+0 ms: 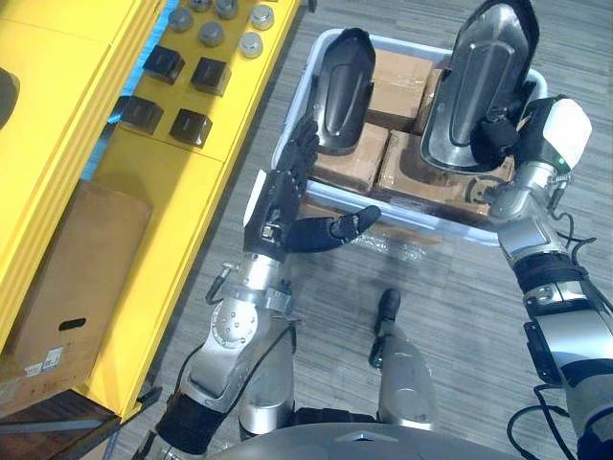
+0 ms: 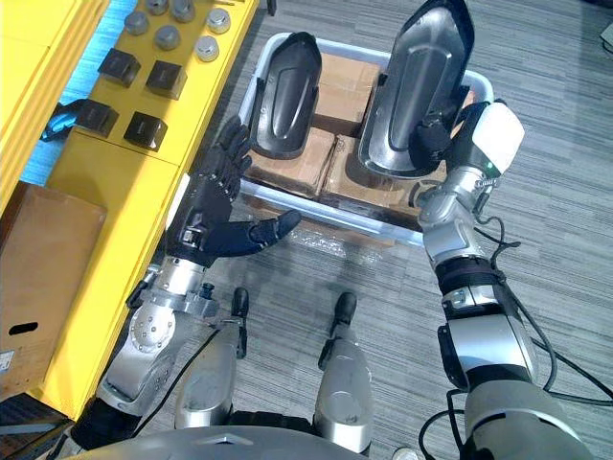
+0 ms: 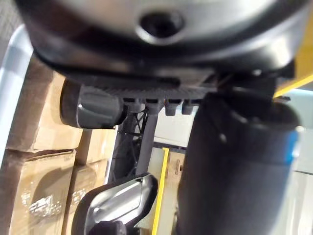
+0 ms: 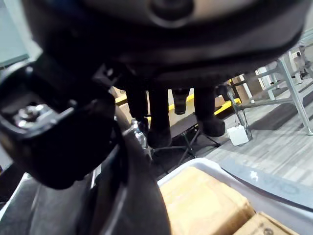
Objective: Walk over and take three plastic housings, then place them on the shelf
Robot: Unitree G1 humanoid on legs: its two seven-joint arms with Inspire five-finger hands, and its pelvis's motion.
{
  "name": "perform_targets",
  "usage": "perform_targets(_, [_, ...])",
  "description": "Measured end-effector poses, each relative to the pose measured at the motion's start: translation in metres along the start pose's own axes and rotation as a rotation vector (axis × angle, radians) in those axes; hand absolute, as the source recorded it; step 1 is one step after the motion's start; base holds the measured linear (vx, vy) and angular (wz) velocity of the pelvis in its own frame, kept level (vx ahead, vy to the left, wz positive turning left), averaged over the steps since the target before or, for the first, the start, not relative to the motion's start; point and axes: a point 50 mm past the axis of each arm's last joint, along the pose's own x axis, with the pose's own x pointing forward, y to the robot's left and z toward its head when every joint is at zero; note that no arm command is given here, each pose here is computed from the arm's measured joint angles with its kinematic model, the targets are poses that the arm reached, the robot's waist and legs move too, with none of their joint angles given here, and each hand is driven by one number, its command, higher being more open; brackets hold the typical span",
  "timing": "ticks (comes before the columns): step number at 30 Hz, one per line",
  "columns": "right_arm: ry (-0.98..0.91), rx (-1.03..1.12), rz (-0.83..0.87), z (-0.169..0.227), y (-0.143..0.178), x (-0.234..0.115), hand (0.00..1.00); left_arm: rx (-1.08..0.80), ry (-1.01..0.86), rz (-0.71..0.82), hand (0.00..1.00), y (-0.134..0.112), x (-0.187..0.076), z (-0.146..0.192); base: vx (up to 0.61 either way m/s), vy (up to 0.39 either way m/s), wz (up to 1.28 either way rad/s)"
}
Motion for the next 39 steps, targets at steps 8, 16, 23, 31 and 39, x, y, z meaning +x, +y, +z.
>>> perform_targets(8, [-0.141,0.058,-0.042,0.041,-0.001,0.001,0.00,-0.003,0.286,-0.077,1.00,0.003,0.042,-0.037,0.00,0.001,-0.13])
perform_targets(16, [-0.361,0.117,-0.056,0.090,0.004,-0.011,0.00,-0.130,0.373,-0.007,1.00,0.014,0.089,-0.039,0.03,0.015,-0.14])
perform_targets(23, [-0.477,0.110,0.006,0.107,0.024,-0.033,0.00,-0.517,0.193,0.043,1.00,0.024,0.116,-0.002,0.01,0.032,-0.13])
perform_targets(31, [-0.463,0.083,0.063,0.088,0.038,-0.049,0.00,-0.839,0.179,0.026,1.00,0.031,0.116,-0.003,0.01,0.021,-0.06])
perform_targets(39, [-0.474,0.110,0.073,0.079,0.040,-0.064,0.00,-0.832,0.177,0.038,1.00,0.035,0.116,-0.005,0.00,0.011,-0.04])
